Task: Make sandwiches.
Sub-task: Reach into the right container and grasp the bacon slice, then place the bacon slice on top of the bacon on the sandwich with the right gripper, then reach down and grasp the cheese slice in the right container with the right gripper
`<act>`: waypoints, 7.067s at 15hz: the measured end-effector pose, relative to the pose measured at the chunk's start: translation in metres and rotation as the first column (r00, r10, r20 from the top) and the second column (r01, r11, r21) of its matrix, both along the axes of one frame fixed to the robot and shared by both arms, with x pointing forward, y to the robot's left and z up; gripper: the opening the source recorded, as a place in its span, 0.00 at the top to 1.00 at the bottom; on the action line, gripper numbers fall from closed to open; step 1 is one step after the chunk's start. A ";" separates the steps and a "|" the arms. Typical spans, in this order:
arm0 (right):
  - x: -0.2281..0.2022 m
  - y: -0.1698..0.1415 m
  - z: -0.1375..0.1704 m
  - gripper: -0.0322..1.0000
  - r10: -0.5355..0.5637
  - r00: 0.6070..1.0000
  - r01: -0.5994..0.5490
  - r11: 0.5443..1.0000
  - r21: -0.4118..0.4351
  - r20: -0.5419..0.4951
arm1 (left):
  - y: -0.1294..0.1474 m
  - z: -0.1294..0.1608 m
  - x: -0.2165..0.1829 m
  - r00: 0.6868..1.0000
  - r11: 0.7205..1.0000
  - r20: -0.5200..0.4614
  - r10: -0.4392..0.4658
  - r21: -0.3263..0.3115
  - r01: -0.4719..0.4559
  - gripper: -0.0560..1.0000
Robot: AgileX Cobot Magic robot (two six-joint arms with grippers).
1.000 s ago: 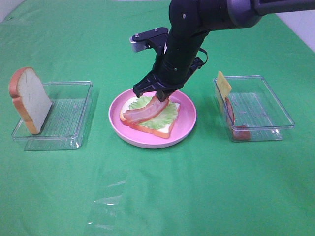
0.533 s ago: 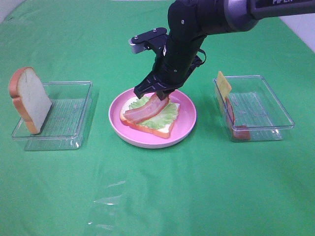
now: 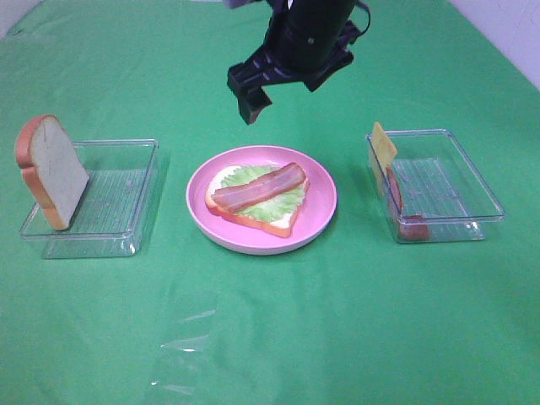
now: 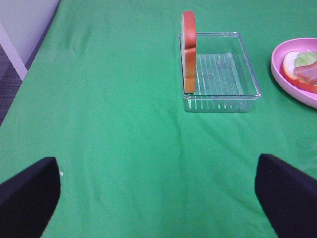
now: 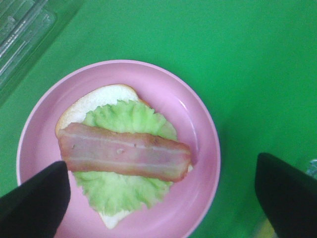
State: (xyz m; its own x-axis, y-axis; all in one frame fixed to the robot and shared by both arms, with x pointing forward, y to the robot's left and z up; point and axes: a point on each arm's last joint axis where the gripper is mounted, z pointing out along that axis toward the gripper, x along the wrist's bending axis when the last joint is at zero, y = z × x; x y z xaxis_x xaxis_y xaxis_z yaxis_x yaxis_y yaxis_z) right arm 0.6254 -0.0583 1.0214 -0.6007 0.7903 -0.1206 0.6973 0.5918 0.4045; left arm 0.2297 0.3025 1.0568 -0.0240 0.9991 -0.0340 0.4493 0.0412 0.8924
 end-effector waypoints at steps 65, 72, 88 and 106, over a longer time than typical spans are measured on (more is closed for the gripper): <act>-0.028 -0.069 0.052 0.96 -0.191 0.942 0.260 0.935 0.241 -0.276 | 0.000 0.000 0.000 1.000 1.000 0.000 -0.002 0.004 0.002 0.01; -0.027 0.034 -0.001 0.96 -0.029 0.977 0.102 0.934 0.341 -0.212 | 0.000 0.000 0.000 1.000 1.000 0.000 -0.002 0.004 0.002 0.01; -0.003 0.010 -0.070 0.92 -0.286 0.949 0.281 0.958 -0.053 -0.136 | 0.000 0.000 0.000 1.000 1.000 0.000 -0.002 0.004 0.002 0.01; 0.032 -0.101 0.061 0.01 -0.291 0.952 0.288 0.957 -0.045 -0.093 | 0.000 0.000 0.000 1.000 1.000 0.000 -0.002 0.004 0.002 0.01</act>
